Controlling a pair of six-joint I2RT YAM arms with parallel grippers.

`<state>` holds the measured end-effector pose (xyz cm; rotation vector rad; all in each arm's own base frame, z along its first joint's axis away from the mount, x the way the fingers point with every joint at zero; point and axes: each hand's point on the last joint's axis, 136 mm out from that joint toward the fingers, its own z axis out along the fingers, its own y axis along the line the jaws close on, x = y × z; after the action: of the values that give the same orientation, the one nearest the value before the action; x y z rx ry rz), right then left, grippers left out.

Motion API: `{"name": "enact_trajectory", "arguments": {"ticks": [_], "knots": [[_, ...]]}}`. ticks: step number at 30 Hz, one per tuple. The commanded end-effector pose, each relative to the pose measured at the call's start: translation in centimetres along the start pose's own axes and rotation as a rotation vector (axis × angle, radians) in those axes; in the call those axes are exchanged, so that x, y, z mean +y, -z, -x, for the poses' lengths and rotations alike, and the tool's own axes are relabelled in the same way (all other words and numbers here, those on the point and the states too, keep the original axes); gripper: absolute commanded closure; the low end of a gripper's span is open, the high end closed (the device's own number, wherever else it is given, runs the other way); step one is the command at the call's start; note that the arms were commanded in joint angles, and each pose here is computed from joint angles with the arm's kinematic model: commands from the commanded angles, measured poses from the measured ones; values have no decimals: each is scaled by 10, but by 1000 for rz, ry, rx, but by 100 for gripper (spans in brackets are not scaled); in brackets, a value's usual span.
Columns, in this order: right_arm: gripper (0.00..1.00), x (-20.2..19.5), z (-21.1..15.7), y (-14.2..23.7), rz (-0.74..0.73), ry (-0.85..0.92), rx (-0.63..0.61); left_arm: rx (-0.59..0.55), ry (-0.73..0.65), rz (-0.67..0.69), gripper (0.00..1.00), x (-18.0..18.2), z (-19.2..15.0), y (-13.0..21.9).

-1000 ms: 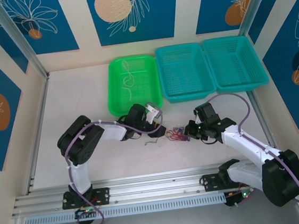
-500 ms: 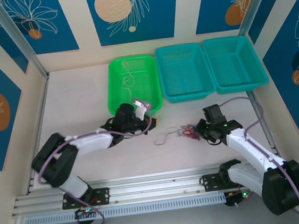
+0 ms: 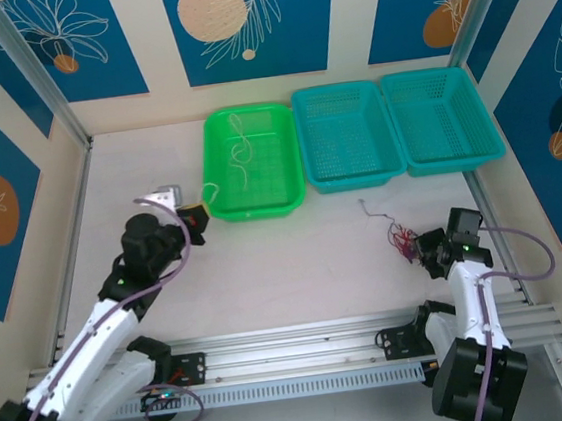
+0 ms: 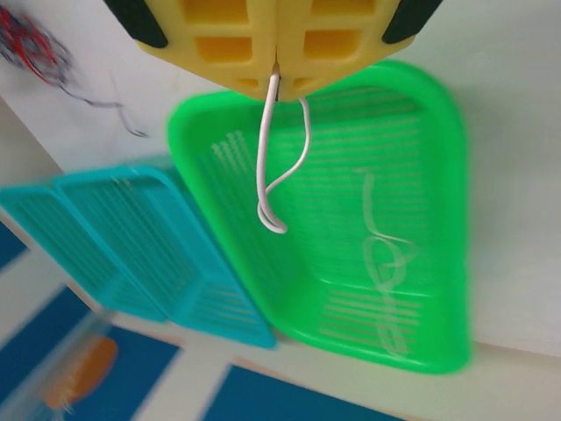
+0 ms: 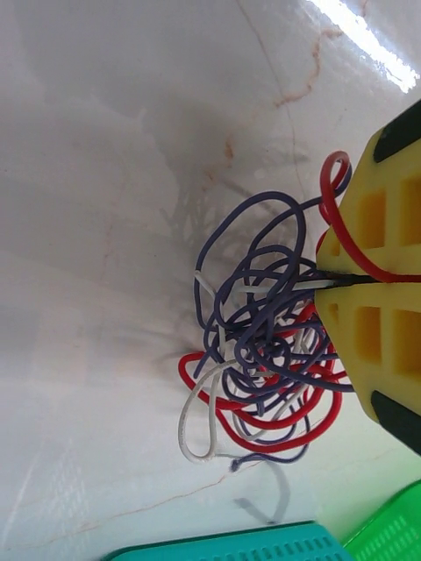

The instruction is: Untangle the cables

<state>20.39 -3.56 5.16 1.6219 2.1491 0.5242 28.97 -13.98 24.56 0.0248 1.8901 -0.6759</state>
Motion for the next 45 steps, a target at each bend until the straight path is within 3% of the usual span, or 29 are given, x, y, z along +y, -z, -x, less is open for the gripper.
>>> {"name": "enact_trajectory", "arguments": {"ticks": [1, 6, 17, 21, 25, 31, 35, 37, 39, 40, 42, 45], "knots": [[100, 14, -12, 3, 70, 26, 72, 47, 60, 128, 100, 34, -18, 11], [100, 38, -41, 2, 120, 239, 119, 9, 46, -156, 100, -16, -1, 6], [100, 63, -85, -4, 159, 504, 187, -155, -3, -462, 100, -102, 103, 11], [100, 69, -93, -3, 162, 541, 195, -206, -55, -463, 100, -114, 138, -15], [100, 73, -99, -1, 178, 571, 203, -173, -130, -398, 100, -109, 156, -67], [100, 71, -108, 1, 181, 610, 233, -69, -139, -333, 100, -89, 148, -150], [100, 72, -115, 2, 194, 629, 252, 7, -82, -264, 100, -64, 124, -200], [100, 73, -117, 3, 199, 643, 258, 49, -66, -207, 84, -47, 109, -222], [100, 75, -119, 4, 203, 658, 261, 85, -60, -180, 55, -36, 94, -237], [100, 75, -119, 5, 202, 666, 262, 96, -51, -176, 47, -32, 89, -240], [100, 76, -121, 6, 202, 688, 268, 100, -39, -180, 37, -31, 87, -239], [100, 77, -126, 7, 208, 729, 282, 71, -37, -180, 32, -35, 93, -222]]}}
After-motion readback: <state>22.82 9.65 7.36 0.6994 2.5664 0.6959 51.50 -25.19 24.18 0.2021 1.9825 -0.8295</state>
